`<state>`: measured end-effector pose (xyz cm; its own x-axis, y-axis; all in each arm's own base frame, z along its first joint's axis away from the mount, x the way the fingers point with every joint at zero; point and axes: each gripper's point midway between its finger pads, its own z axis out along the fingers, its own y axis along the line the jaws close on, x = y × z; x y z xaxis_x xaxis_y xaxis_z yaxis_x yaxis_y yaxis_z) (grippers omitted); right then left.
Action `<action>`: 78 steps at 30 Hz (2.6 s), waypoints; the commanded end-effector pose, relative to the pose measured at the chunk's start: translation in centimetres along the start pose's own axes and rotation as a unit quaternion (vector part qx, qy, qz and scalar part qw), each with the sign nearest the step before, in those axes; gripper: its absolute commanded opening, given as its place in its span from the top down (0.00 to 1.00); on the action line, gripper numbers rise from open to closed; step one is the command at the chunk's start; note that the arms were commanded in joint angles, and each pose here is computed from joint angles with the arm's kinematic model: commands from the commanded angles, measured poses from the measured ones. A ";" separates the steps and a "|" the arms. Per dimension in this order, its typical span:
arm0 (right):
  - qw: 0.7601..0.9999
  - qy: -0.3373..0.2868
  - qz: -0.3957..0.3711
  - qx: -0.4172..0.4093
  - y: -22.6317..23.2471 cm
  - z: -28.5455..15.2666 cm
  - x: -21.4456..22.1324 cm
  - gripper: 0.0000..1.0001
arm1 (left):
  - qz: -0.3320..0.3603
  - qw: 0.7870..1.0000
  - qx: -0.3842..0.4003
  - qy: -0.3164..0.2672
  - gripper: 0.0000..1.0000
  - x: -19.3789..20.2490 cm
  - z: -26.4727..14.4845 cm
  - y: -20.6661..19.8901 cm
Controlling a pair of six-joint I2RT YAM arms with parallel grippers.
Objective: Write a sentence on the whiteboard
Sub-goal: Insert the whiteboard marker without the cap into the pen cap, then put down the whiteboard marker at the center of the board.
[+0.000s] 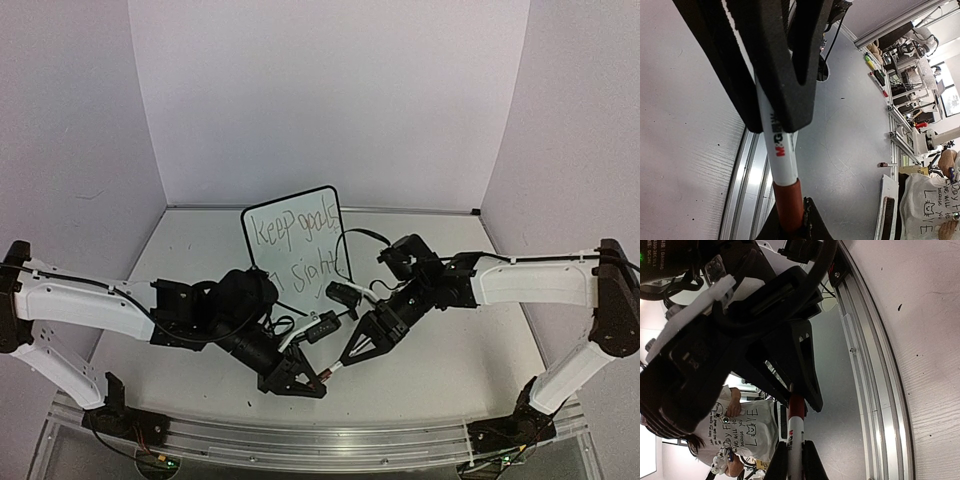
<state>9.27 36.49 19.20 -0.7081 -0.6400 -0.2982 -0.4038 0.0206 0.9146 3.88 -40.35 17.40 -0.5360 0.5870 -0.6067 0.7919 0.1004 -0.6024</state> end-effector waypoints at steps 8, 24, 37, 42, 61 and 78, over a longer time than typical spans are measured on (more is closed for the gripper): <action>0.998 0.045 -0.030 -0.033 1.9 2.8 0.9 1.00 | 0.114 0.975 0.007 -0.191 1.00 -10.9 -4.6 -2.4; 0.997 0.054 -0.044 -0.039 2.7 3.4 1.3 1.00 | 0.130 0.968 0.046 -0.209 1.00 -12.9 -4.9 -3.7; 0.996 -0.058 -0.011 0.068 -1.4 -2.1 -1.7 1.00 | 0.067 0.981 -0.089 -0.156 0.82 -8.5 -5.5 2.3; 0.974 -0.153 0.028 0.162 -4.8 -8.8 -2.8 1.00 | -0.001 0.969 -0.212 -0.128 0.48 -3.9 -7.9 7.7; 0.803 -0.379 0.171 0.427 -19.9 -27.0 -4.1 0.94 | -0.203 0.878 -0.400 -0.166 0.26 2.9 -16.8 18.5; 0.710 -0.374 0.228 0.552 -25.1 -33.2 0.0 0.44 | -0.289 0.814 -0.464 -0.199 0.20 6.1 -23.2 23.3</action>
<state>37.28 12.54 4.88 -0.8872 0.2015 -0.4151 0.0160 0.9125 0.4087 25.05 -16.51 11.12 -0.8138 -0.0385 -0.5799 0.1789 0.9328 -0.3129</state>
